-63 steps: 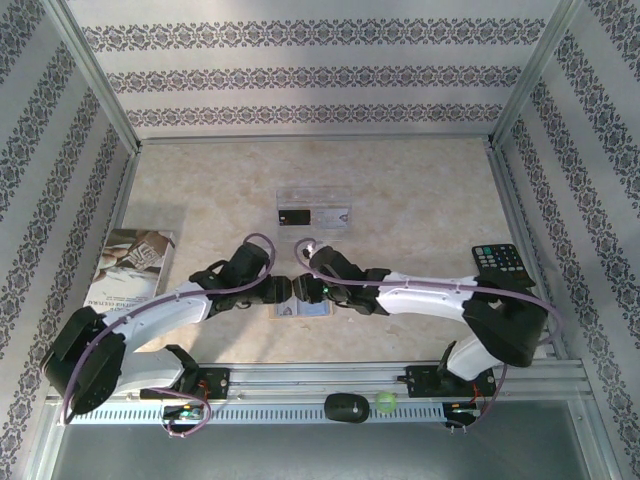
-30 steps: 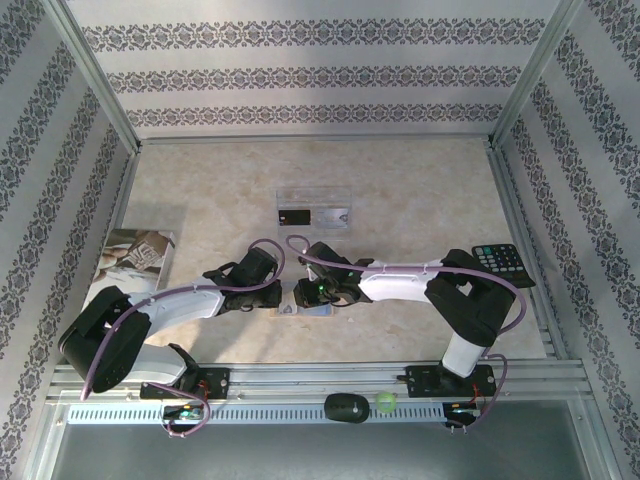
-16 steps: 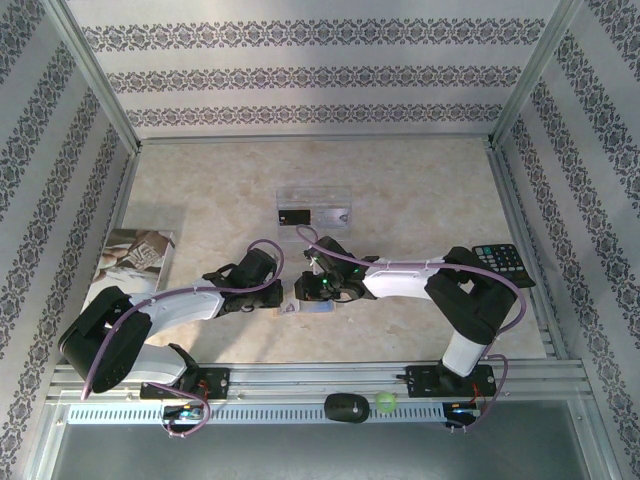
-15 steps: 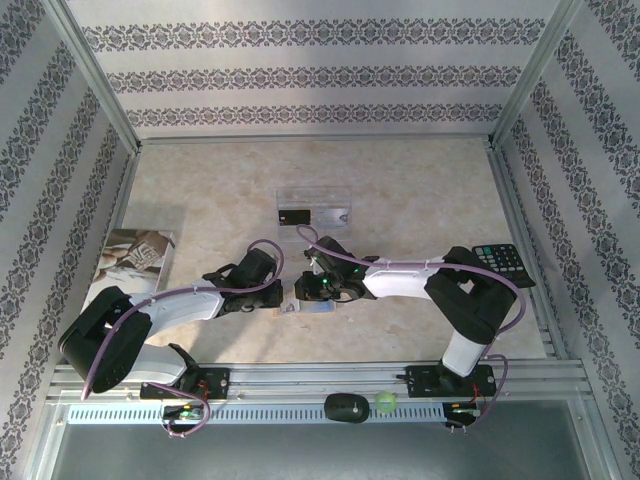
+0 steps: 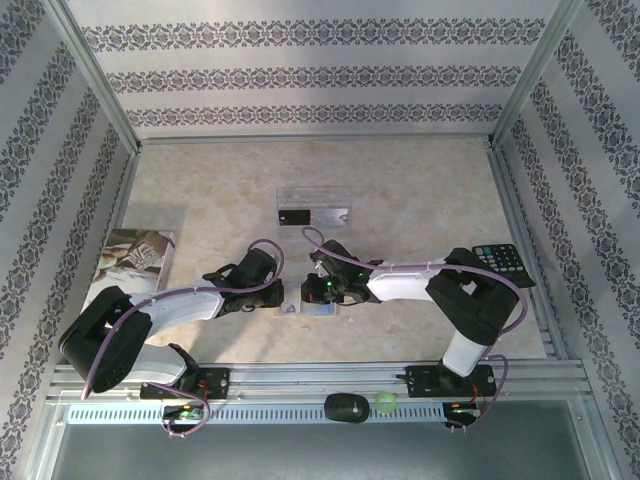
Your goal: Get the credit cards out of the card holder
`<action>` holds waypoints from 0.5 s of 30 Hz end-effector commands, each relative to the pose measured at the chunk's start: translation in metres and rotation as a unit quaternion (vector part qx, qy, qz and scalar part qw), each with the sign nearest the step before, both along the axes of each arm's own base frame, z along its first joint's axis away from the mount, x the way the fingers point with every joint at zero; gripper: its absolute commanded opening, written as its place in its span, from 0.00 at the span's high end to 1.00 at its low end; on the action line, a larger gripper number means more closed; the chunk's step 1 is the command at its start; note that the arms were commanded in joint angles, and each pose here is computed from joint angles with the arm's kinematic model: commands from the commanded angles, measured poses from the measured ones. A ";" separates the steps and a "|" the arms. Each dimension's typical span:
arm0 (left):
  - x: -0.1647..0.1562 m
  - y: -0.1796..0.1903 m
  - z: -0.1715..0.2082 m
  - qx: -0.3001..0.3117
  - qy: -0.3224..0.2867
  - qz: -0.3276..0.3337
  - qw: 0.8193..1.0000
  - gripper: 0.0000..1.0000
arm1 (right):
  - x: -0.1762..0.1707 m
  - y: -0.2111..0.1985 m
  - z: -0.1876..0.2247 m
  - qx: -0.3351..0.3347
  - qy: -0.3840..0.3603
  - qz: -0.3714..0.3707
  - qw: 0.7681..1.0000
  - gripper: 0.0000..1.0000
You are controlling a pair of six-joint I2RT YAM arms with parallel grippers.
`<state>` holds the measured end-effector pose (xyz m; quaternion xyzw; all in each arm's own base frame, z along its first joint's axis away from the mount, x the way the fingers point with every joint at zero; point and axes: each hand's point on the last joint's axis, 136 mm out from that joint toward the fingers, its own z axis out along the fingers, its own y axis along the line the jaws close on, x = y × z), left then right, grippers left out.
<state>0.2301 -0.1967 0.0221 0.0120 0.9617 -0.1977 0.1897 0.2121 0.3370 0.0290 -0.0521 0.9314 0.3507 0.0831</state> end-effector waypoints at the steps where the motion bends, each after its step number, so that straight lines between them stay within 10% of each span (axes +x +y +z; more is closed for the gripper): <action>1: -0.026 0.017 -0.028 0.044 0.053 -0.008 0.998 0.88 | 0.004 -0.014 0.006 -0.006 -0.015 -0.029 0.999 1.00; 15: -0.023 0.014 -0.027 0.041 0.051 -0.010 0.998 0.88 | 0.003 0.008 0.032 0.035 -0.034 0.010 0.999 0.88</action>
